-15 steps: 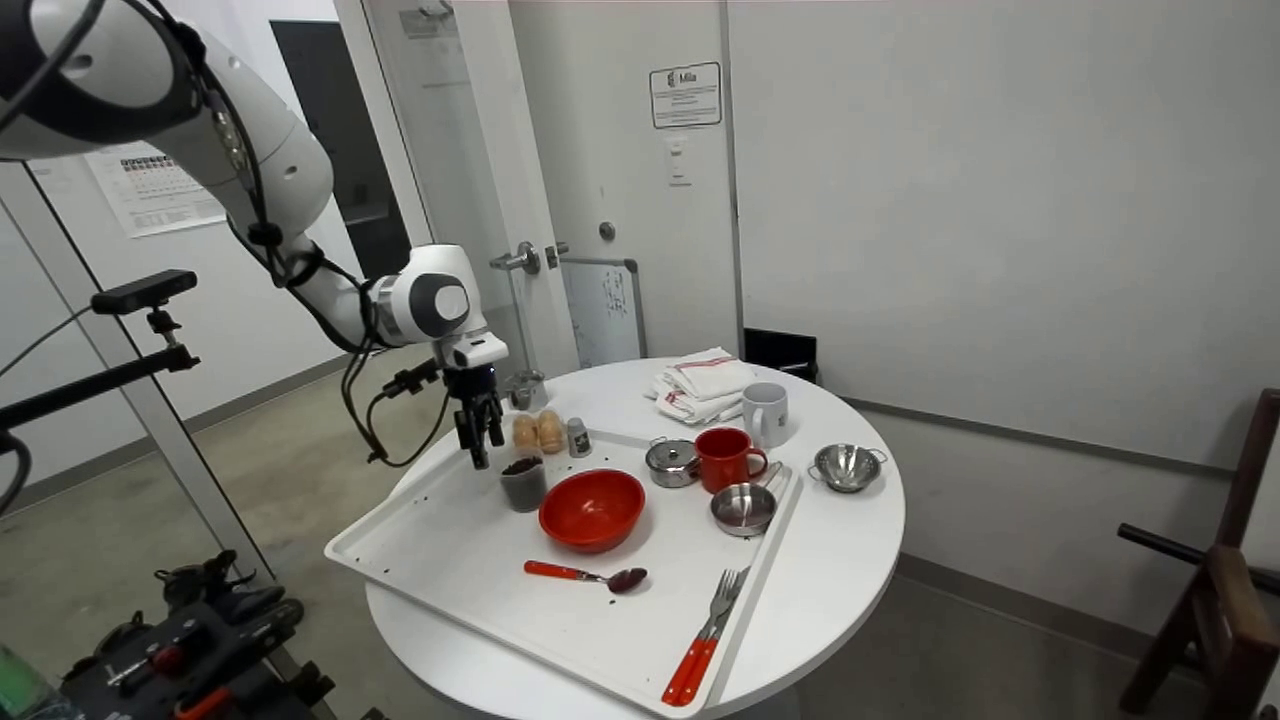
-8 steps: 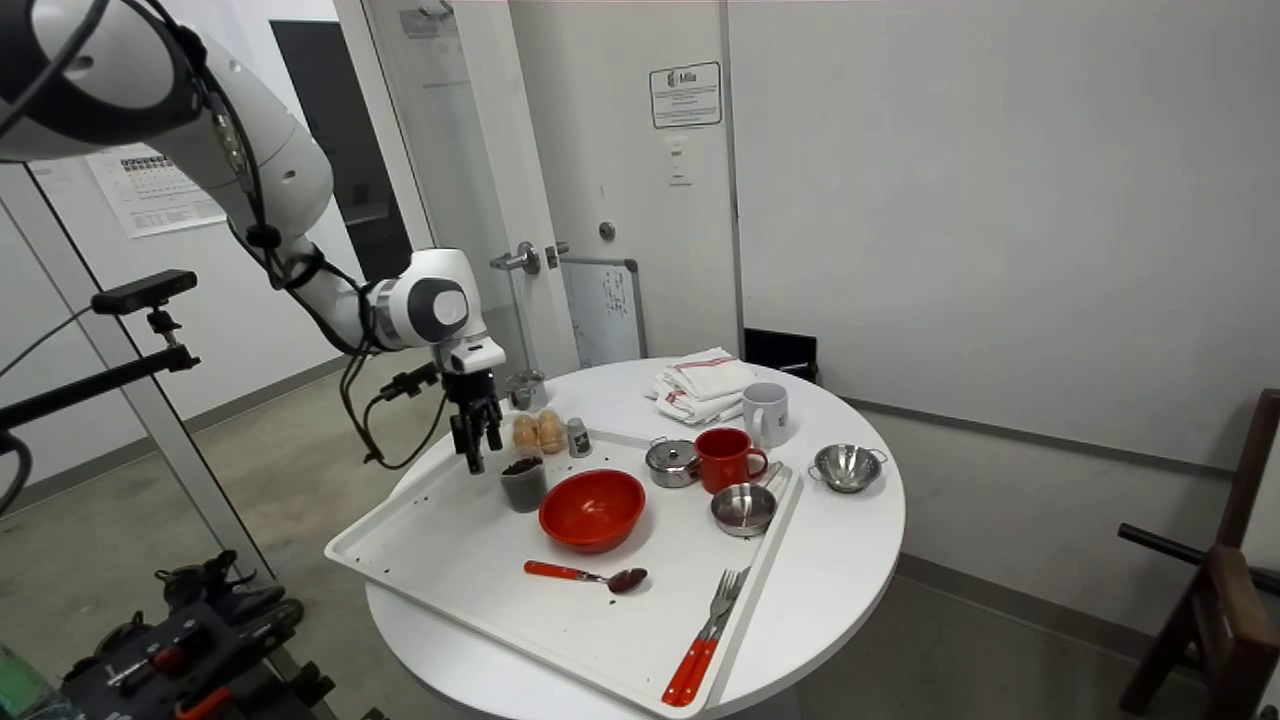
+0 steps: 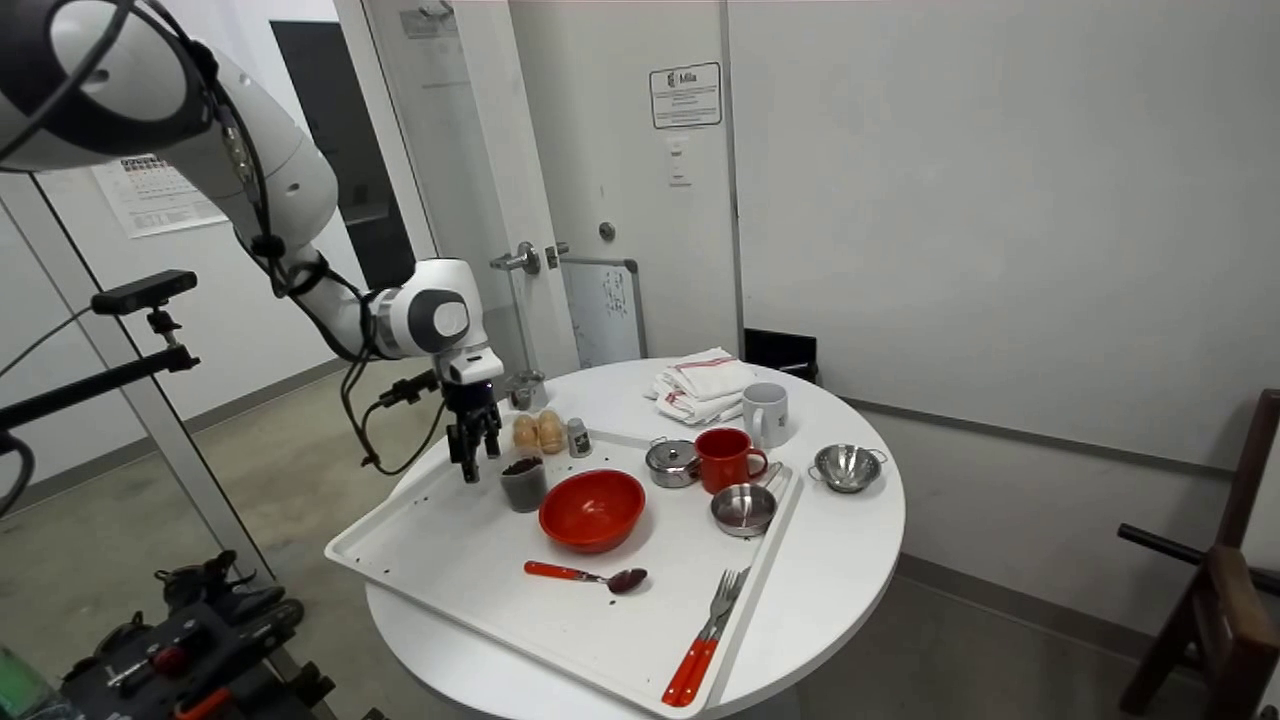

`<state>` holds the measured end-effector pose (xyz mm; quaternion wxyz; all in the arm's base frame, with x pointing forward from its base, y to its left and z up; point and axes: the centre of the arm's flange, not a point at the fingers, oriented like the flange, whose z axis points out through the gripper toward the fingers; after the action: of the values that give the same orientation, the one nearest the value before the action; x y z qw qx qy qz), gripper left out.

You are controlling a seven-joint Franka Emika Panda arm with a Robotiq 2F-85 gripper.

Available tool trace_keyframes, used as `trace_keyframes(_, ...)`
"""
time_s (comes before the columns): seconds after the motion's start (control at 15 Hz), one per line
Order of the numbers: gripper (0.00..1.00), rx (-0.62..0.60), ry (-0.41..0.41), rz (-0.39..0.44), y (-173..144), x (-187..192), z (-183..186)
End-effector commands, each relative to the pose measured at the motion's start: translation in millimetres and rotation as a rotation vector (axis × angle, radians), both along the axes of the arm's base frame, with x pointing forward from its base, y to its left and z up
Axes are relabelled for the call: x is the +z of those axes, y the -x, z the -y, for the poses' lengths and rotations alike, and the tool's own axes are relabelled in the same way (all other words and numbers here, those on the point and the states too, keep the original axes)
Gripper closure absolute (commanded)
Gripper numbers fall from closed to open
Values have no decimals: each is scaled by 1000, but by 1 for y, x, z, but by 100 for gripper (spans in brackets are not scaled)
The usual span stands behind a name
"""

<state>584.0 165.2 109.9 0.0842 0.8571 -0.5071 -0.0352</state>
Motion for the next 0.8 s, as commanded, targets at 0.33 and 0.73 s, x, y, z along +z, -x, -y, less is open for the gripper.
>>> trace_keyframes(0.33,47,-67,-18,34,-10,-21,-6)
trace_keyframes(0.73,80,-64,-19,23,-11,-21,-7)
